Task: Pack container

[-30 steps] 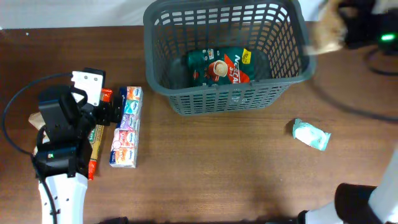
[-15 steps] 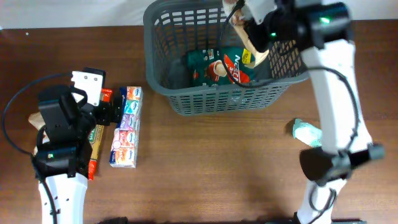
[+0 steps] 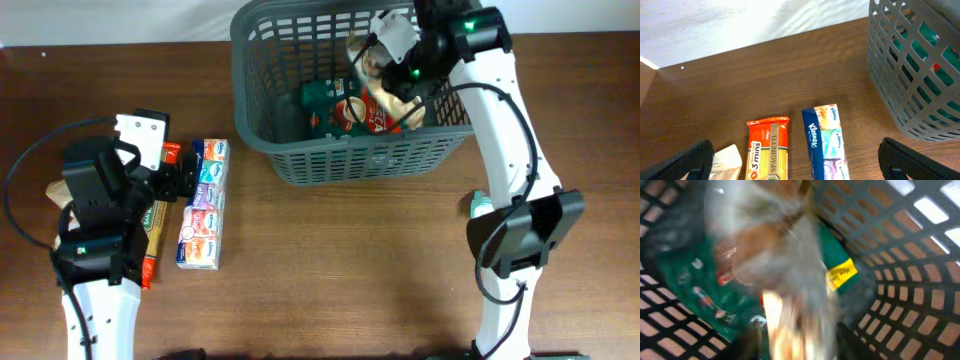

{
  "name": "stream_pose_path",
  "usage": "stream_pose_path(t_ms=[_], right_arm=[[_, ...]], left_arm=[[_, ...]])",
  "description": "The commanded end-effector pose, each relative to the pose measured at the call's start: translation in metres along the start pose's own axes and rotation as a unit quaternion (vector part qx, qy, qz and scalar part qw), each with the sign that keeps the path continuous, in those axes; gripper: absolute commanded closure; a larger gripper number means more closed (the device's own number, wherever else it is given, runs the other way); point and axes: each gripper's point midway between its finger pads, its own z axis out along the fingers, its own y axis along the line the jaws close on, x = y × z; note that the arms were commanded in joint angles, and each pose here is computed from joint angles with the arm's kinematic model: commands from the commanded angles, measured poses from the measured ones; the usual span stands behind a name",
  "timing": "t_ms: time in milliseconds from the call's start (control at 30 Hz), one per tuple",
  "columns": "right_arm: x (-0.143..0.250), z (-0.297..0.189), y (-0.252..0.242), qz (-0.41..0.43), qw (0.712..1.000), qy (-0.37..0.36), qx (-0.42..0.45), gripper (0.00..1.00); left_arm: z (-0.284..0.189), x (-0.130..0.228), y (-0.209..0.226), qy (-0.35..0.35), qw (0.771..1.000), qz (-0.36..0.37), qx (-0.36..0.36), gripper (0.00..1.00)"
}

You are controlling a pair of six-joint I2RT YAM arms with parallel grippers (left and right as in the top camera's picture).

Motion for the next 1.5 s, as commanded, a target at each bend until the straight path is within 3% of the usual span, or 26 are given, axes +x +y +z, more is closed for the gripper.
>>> stream_pose_path(t_ms=[0,67,167,300,500,600,733,867,1033,1167,1467], right_arm=[[0.002,-0.014,-0.012,0.026,0.999,0.001,0.037,0.42],[-0.001,-0.032,-0.016,0.040,0.997,-0.011,0.058,0.39],[-0.006,-0.087,-0.024,0.062,0.991,-0.052,0.106,0.33],[0.007,-0.170,-0.048,0.114,0.973,-0.115,0.164,0.32],[0.079,-0.276,-0.108,0.243,0.916,-0.173,0.268,0.32],[0.135,-0.288,-0.136,0.319,0.884,-0.168,0.297,0.32],[0.220,-0.236,-0.151,0.441,0.847,-0.129,0.266,0.32],[0.272,-0.148,-0.121,0.507,0.843,-0.049,0.172,0.31],[0.302,-0.064,-0.069,0.522,0.848,0.050,0.078,0.32],[0.306,-0.027,-0.046,0.510,0.855,0.091,0.043,0.32],[0.323,0.013,-0.041,0.496,0.854,0.153,0.040,0.26]], left_arm=[[-0.002,-0.009,0.001,-0.011,1.000,0.006,0.004,0.01],[-0.002,-0.009,0.001,-0.011,1.000,0.006,0.004,0.01],[-0.002,-0.009,0.001,-0.011,1.000,0.006,0.004,0.01],[-0.002,-0.009,0.001,-0.011,1.000,0.006,0.004,0.01],[-0.002,-0.009,0.001,-0.011,1.000,0.006,0.004,0.01],[-0.002,-0.009,0.001,-0.011,1.000,0.006,0.004,0.01],[-0.002,-0.009,0.001,-0.011,1.000,0.006,0.004,0.01],[-0.002,-0.009,0.001,-0.011,1.000,0.006,0.004,0.01],[-0.002,-0.009,0.001,-0.011,1.000,0.006,0.004,0.01],[-0.002,-0.009,0.001,-0.011,1.000,0.006,0.004,0.01],[-0.002,-0.009,0.001,-0.011,1.000,0.006,0.004,0.01]])
